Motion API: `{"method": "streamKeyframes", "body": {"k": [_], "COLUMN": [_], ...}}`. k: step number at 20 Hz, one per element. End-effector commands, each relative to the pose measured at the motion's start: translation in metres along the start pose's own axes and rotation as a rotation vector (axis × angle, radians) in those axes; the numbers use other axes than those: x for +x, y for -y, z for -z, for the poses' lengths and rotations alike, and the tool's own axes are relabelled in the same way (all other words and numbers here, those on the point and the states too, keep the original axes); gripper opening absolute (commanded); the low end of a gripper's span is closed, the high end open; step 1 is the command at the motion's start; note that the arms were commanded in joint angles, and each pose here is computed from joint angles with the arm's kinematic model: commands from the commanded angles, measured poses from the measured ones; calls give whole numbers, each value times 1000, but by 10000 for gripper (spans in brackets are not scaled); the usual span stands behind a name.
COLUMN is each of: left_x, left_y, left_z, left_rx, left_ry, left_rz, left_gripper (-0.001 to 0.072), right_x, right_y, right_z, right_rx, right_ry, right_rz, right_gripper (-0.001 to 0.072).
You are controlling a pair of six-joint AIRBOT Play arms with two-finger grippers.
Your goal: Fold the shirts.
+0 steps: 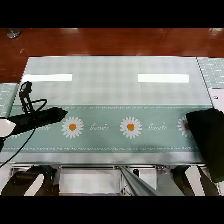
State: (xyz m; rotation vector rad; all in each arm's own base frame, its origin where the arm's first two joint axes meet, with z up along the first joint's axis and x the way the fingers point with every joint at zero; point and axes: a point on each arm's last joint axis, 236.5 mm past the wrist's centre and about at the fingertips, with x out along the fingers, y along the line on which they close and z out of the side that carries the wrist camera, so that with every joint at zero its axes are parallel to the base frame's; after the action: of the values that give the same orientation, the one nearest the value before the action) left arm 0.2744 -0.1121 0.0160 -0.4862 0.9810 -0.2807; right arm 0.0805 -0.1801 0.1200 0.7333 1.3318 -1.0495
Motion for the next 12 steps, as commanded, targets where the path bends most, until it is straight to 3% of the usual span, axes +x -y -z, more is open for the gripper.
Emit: {"method": "streamKeyframes", "body": {"k": [1, 3, 5, 6, 7, 8, 10, 12], "left_x": [0, -4, -18, -27, -38, -50, -69, -69], "left_y": [0, 1, 9, 19, 35, 55, 105, 144], "left_z": [-4, -26, -63, -86, -113, -136, -175, -188], "left_rx": [49, 99, 101, 113, 136, 168, 259, 329], "left_ry": [17, 95, 155, 181, 201, 214, 226, 218], "left_rz": [-2, -10, -12, -4, 14, 37, 100, 154], "left_gripper": [25, 24, 24, 24, 24, 23, 23, 23], "right_x": [2, -24, -68, -96, -131, -164, -193, -166], "right_y": [-6, -50, -117, -160, -212, -263, -341, -393], "right_z": [-22, -58, -88, -96, -96, -83, -29, 45], "right_rx": [11, -74, -194, -257, -339, -428, -640, -928], "right_ry": [65, 176, 306, 379, 453, 505, 514, 442], "right_rz": [-30, -190, -398, -533, -698, -852, -1005, -958], "right_gripper": [628, 587, 226, 87, 28, 28, 28, 28]}}
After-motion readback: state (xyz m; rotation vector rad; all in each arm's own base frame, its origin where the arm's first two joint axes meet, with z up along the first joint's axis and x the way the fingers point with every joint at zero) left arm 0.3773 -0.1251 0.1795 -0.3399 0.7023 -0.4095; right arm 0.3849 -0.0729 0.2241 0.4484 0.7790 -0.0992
